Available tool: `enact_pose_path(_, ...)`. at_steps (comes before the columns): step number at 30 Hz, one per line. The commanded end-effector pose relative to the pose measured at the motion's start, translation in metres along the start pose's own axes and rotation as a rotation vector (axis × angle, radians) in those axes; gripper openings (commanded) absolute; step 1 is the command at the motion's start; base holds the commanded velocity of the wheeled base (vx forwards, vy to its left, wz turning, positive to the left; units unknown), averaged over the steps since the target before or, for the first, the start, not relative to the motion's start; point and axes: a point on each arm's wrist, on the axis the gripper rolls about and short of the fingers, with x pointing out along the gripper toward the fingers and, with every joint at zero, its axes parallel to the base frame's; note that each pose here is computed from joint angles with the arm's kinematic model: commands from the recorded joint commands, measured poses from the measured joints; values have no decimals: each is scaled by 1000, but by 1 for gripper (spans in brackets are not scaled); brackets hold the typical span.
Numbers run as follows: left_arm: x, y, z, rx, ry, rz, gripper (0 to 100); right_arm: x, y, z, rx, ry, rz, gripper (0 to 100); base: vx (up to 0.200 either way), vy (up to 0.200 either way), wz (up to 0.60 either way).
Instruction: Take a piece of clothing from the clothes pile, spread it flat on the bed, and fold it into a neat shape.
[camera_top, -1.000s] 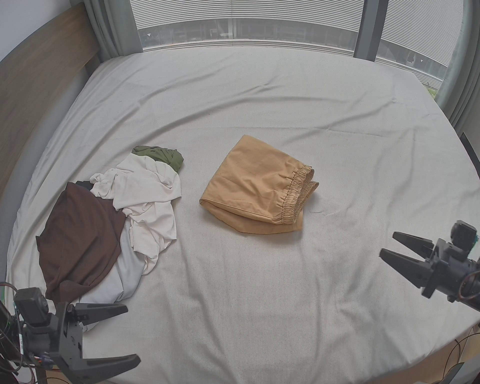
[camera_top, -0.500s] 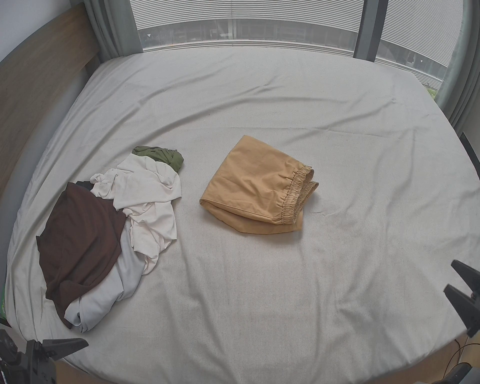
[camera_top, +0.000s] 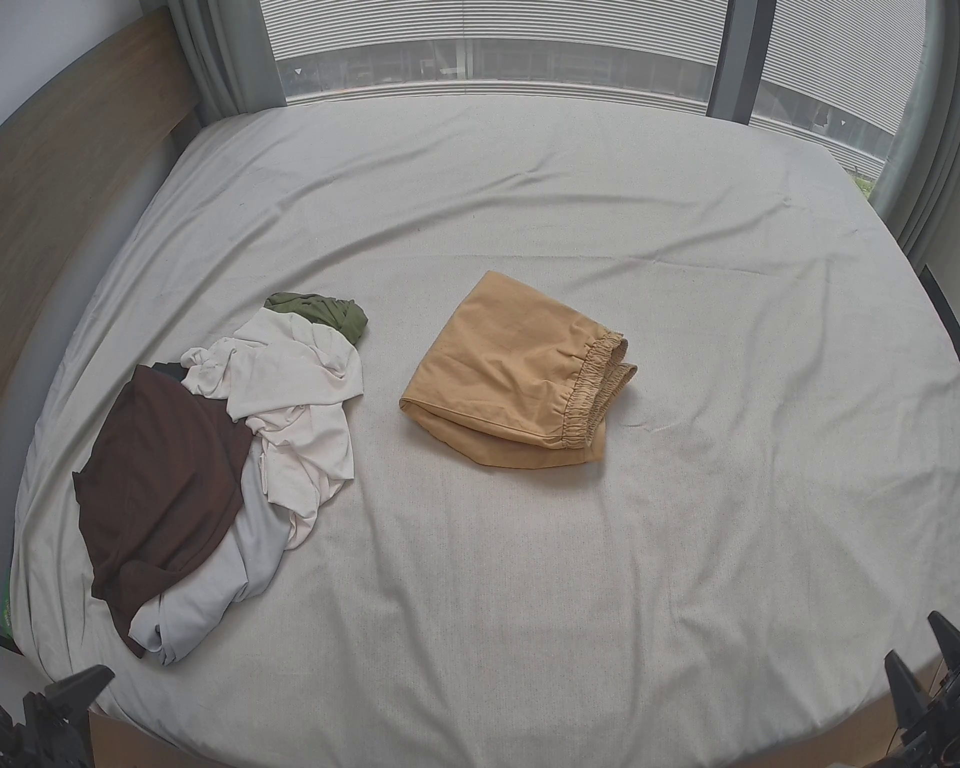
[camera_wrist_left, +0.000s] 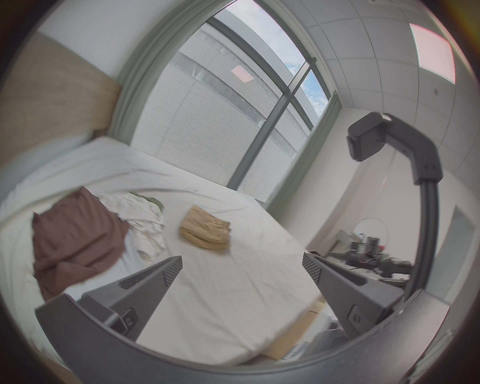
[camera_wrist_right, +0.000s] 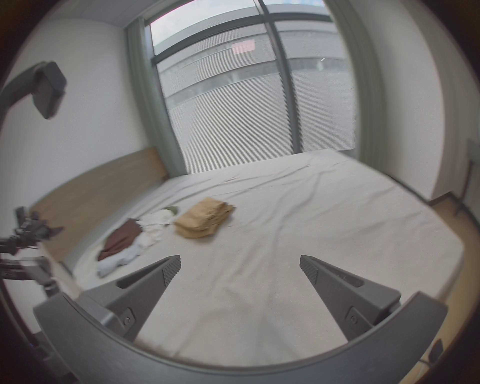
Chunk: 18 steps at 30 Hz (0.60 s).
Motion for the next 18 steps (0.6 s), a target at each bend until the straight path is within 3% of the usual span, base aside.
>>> enact_pose_path(1,-5,3,-16,177,-23,300,100,-3,-3,-7,-86,-46,-156,100,0,0,0)
enact_pose_path(3,-9,4,-26,263,35,363,100,-3,-3,-8,-87,-34,-144,100,0,0,0)
enact_pose_path(5,-9,5,-24,302,11,439,100,-3,-3,-11,-90,-6,-120,100,0,0,0)
enact_pose_path(8,-10,7,-24,298,4,529,100,-3,-3,-11,-93,-3,-114,100,0,0,0)
enact_pose_path(9,-12,10,-29,268,41,607,100,-3,-3,-11,-99,-1,-112,100,0,0,0)
enact_pose_path(10,-12,10,-30,254,53,629,100,-3,-3,-11,-103,-1,-111,100,0,0,0)
enact_pose_path(18,-12,10,-29,276,37,626,100,-3,-2,-11,-114,-1,-80,100,0,0,0)
